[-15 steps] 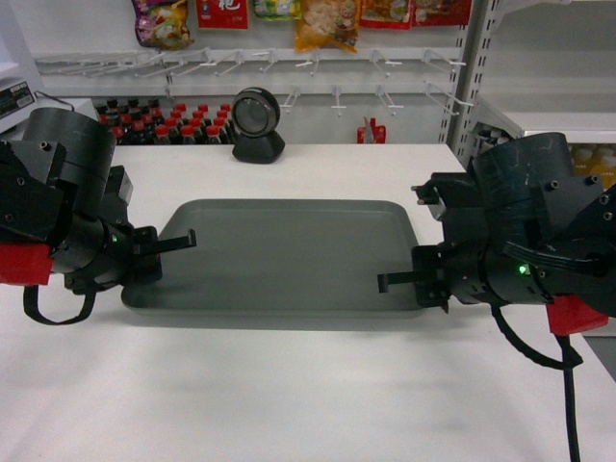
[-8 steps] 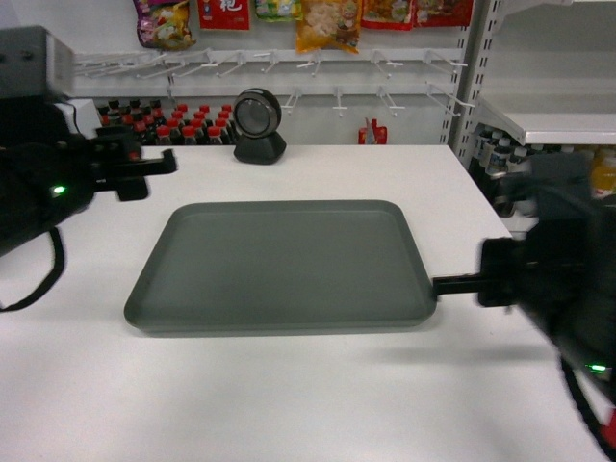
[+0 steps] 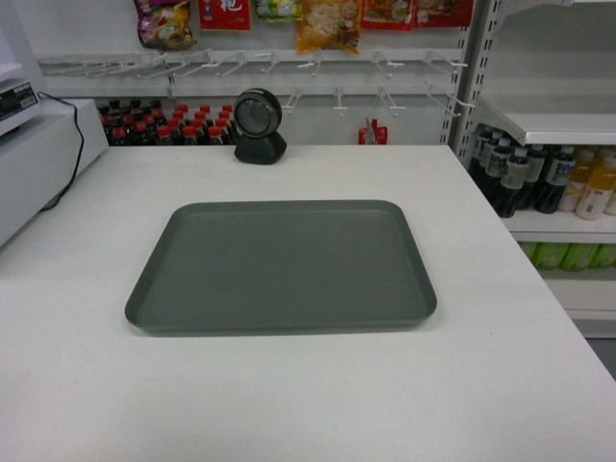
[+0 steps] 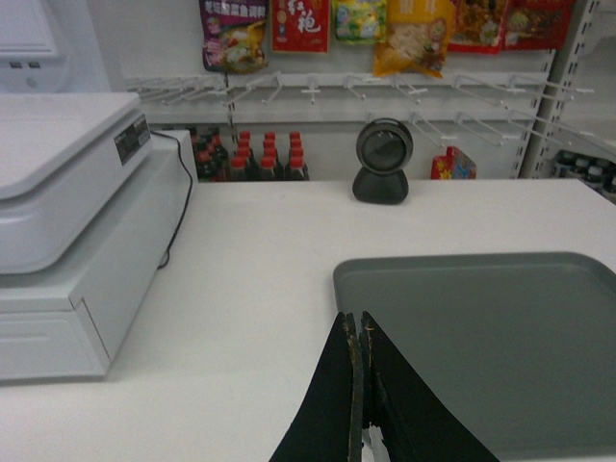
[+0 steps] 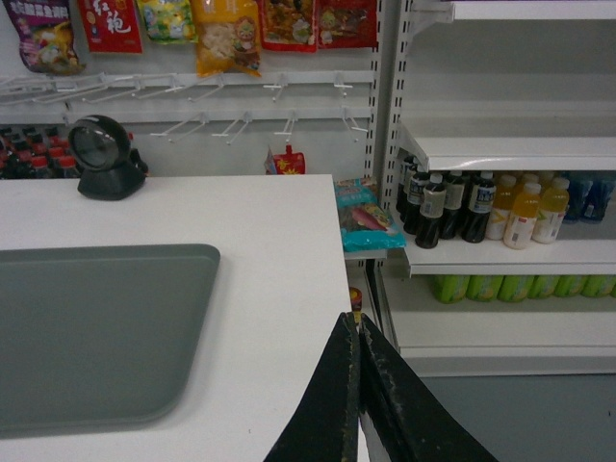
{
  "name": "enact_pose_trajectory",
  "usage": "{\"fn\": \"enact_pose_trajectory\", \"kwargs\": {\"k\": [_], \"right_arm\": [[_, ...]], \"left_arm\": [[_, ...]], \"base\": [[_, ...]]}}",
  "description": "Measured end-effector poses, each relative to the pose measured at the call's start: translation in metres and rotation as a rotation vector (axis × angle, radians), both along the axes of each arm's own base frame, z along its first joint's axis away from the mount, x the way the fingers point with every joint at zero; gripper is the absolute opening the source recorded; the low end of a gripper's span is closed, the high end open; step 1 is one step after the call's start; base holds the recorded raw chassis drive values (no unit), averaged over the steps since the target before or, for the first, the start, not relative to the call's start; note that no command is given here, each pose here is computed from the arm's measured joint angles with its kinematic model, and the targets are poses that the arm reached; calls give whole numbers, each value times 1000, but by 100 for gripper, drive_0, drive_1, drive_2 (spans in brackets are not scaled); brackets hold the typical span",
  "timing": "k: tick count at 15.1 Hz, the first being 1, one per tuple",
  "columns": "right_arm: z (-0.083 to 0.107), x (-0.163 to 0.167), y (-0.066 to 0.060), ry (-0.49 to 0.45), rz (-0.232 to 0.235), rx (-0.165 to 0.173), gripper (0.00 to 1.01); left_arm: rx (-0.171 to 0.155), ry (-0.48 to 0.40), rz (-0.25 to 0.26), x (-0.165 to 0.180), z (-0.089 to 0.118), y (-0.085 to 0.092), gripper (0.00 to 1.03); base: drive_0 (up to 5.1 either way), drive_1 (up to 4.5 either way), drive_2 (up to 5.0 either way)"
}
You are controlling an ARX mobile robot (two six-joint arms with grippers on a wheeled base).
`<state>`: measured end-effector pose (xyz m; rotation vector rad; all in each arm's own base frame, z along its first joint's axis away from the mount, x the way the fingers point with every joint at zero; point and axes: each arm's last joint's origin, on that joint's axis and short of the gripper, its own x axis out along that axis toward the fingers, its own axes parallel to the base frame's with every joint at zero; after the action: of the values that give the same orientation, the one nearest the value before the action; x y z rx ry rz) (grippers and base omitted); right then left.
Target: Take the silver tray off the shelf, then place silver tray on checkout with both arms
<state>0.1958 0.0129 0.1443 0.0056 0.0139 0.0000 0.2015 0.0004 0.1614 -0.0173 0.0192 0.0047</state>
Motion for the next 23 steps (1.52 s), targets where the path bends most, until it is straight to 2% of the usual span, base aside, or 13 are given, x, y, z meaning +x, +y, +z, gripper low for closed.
{"fn": "enact_pose_trajectory", "kwargs": {"k": [4, 5, 6, 8, 9, 11, 12, 14, 16, 18, 23], "right_arm": [[2, -7, -2, 0, 0, 0, 2], [1, -13, -10, 16, 5, 0, 2], [3, -21, -14, 17, -14, 1, 2], [8, -29, -13, 7, 0, 1, 2], [10, -33, -13, 33, 0, 1, 2], [19, -46, -13, 6, 0, 1, 2], [16, -56, -13, 39, 1, 0, 2], [25, -66, -13, -30, 0, 0, 2], [23, -75, -13, 8, 0, 0, 2], [28, -82, -13, -42, 0, 0, 2], [26, -87, -13, -25, 0, 0, 2]], "left_arm": [[0, 9, -4, -7, -1, 0, 1], [0, 4, -5, -14, -1, 0, 1], [0, -6, -1, -23, 1, 0, 1], [0, -2, -3, -31, 1, 0, 1], [0, 1, -5, -37, 0, 0, 1], [0, -4, -4, -46, 1, 0, 1], [0, -7, -4, -50, 2, 0, 1], [0, -6, -4, -58, 2, 0, 1], [0, -15, -4, -64, 4, 0, 1], [0, -17, -4, -69, 5, 0, 1], [0, -31, -4, -80, 9, 0, 1]], "base": [[6, 420, -407], [6, 420, -407], [6, 420, -407], [6, 420, -407], [0, 0, 0], [0, 0, 0], [0, 0, 0], [0, 0, 0], [0, 0, 0], [0, 0, 0], [0, 0, 0]]}}
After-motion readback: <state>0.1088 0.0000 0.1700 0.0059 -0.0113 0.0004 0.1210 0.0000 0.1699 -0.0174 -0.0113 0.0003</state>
